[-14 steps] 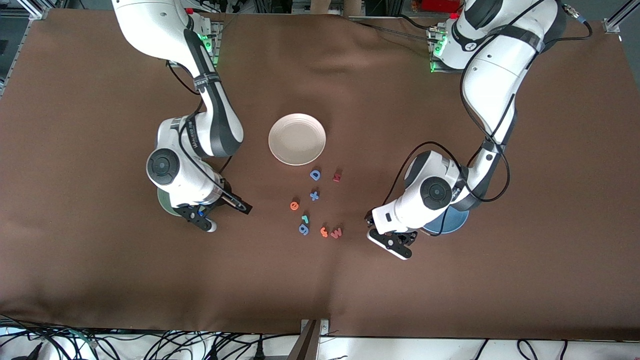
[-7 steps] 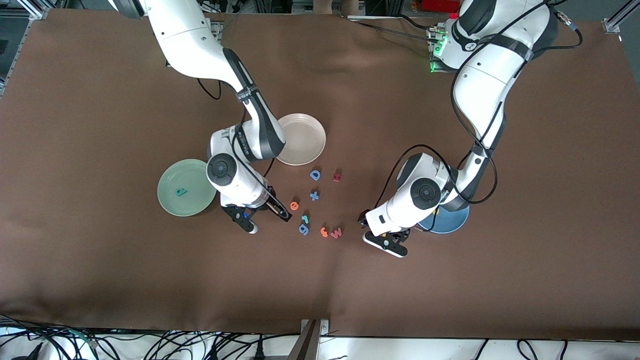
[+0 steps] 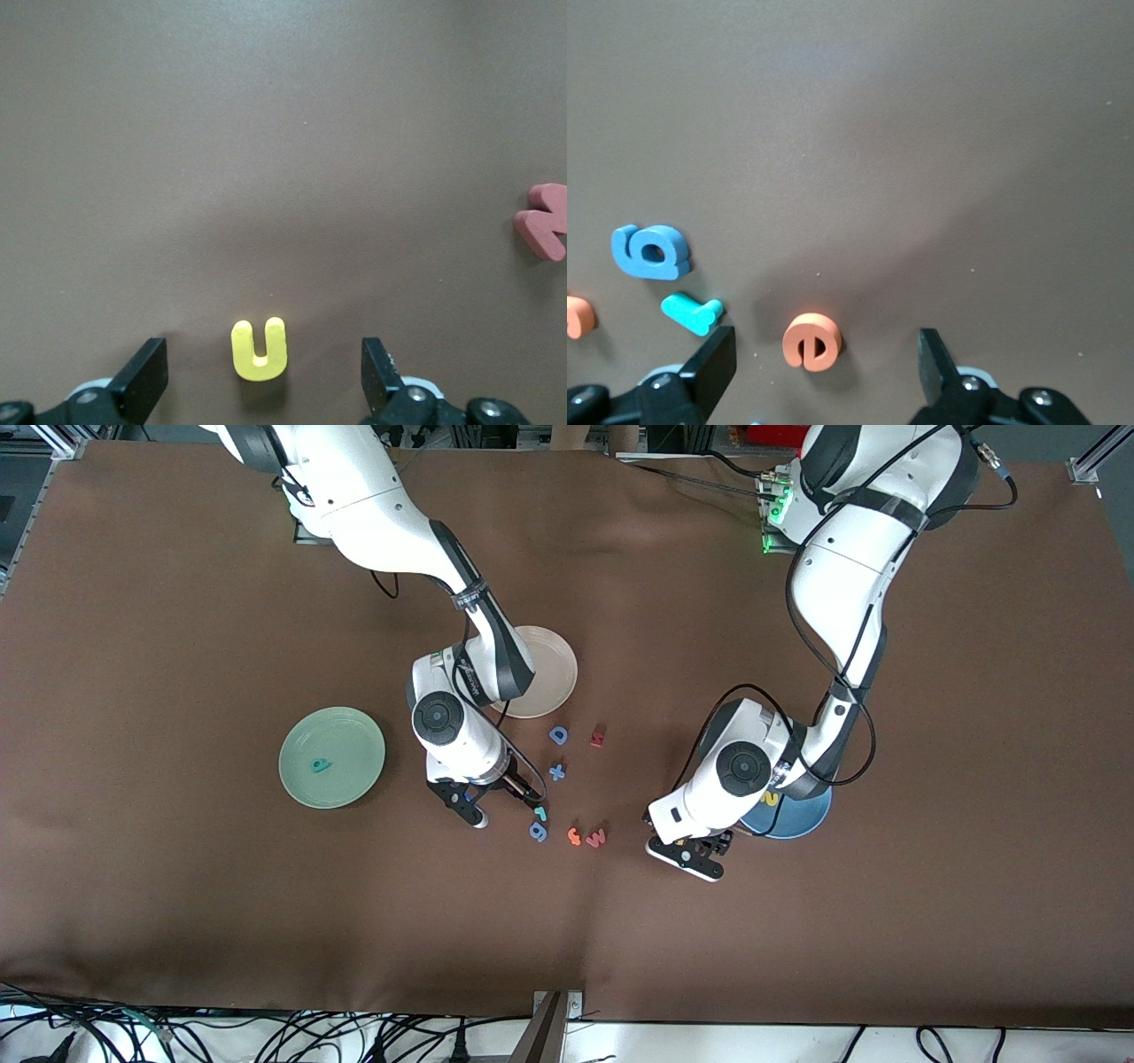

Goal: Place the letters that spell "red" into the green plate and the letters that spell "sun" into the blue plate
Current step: 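Grasp the yellow u with the left gripper while the right gripper returns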

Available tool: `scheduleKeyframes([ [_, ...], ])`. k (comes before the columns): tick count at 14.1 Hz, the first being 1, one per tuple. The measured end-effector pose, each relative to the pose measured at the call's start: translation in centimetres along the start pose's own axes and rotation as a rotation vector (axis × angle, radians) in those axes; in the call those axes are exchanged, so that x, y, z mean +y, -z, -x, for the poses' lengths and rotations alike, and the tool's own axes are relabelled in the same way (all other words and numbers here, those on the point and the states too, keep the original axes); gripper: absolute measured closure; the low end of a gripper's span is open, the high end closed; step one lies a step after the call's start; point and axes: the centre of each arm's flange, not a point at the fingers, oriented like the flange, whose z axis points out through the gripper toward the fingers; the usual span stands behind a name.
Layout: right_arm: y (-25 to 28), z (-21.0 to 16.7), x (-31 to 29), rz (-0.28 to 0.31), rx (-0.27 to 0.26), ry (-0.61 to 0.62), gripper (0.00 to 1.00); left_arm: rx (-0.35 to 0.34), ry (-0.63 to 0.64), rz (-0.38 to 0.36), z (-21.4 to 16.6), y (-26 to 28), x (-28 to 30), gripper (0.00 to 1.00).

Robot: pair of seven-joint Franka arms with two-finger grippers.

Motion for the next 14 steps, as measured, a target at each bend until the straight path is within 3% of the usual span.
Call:
scheduleKeyframes([
  [1, -0.1, 0.1, 0.0, 0.005, 0.005, 0.010, 0.11, 0.000, 0.000, -0.001, 0.0, 0.0, 0.0, 0.05],
  [5, -0.5, 0.2, 0.1, 0.014, 0.008, 0.015, 0.12, 0.006, 0.006, -0.009, -0.2, 0.2, -0.6, 0.48],
  [7, -0.5, 0.2, 0.1, 0.016, 0.008, 0.017, 0.18, 0.011, 0.007, -0.010, -0.4, 0.5, -0.7, 0.69],
  [8, -0.5, 0.2, 0.2, 0.018, 0.008, 0.017, 0.24, 0.011, 0.007, -0.010, -0.4, 0.5, -0.7, 0.74],
  [9, -0.5, 0.2, 0.2, 0.018, 0.009, 0.018, 0.24, 0.011, 0.007, -0.010, -0.4, 0.5, -0.7, 0.74],
  [13, -0.2, 0.3, -0.2, 0.014, 0.020, 0.032, 0.65, -0.019, 0.009, -0.014, -0.4, 1.0, -0.9, 0.74],
  [14, -0.2, 0.3, -0.2, 0.015, 0.021, 0.034, 0.69, -0.038, 0.011, -0.017, -0.6, 1.8, -1.1, 0.74],
])
